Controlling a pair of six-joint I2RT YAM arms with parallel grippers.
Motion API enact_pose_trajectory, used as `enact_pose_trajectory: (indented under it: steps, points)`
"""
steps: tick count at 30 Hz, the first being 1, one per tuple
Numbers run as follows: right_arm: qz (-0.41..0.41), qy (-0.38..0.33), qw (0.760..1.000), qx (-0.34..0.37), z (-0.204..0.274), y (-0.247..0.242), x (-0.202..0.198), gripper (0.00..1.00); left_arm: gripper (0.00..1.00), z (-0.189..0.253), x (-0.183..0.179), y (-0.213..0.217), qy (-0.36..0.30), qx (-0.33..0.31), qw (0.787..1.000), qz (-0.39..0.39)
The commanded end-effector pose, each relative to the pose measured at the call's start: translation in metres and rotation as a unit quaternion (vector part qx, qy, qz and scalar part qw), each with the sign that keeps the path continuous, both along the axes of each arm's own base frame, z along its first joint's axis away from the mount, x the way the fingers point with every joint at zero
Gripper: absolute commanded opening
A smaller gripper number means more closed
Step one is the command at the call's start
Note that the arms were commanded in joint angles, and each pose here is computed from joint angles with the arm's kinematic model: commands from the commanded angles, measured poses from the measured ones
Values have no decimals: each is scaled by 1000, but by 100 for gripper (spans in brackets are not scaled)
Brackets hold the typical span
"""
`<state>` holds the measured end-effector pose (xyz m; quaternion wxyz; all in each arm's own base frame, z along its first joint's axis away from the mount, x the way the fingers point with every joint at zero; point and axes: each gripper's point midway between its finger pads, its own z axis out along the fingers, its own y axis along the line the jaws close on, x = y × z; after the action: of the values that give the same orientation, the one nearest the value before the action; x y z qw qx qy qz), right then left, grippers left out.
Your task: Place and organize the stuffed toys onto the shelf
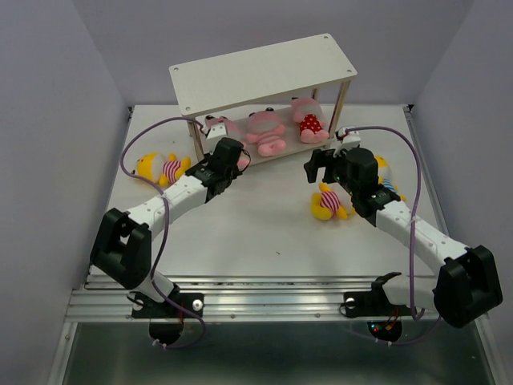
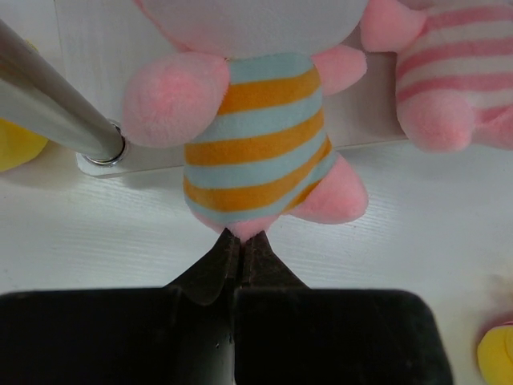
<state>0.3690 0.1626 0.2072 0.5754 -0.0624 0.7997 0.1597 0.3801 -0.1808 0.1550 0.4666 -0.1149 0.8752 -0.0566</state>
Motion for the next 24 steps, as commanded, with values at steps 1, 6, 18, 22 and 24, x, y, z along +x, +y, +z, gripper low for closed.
enact_pose_trajectory:
  steps: [1, 6, 18, 22, 24]
  points:
    - [-12, -14, 1000, -6, 1, -6, 3, 100, 0, 11, 13, 6, -24, -8, 999, 25]
    - [-12, -14, 1000, -7, 1, -7, 3, 100, 0, 7, 15, 7, -21, -8, 999, 26]
    - [-12, -11, 1000, -8, -2, -6, 4, 100, 0, 0, 24, 6, -16, -10, 1000, 9]
    - [-11, -10, 1000, -8, -2, -6, 4, 100, 0, 1, 27, 5, -17, -15, 1000, 5]
    - [-11, -10, 1000, -8, -2, -6, 5, 100, 0, 0, 28, 6, -16, -17, 1000, 6]
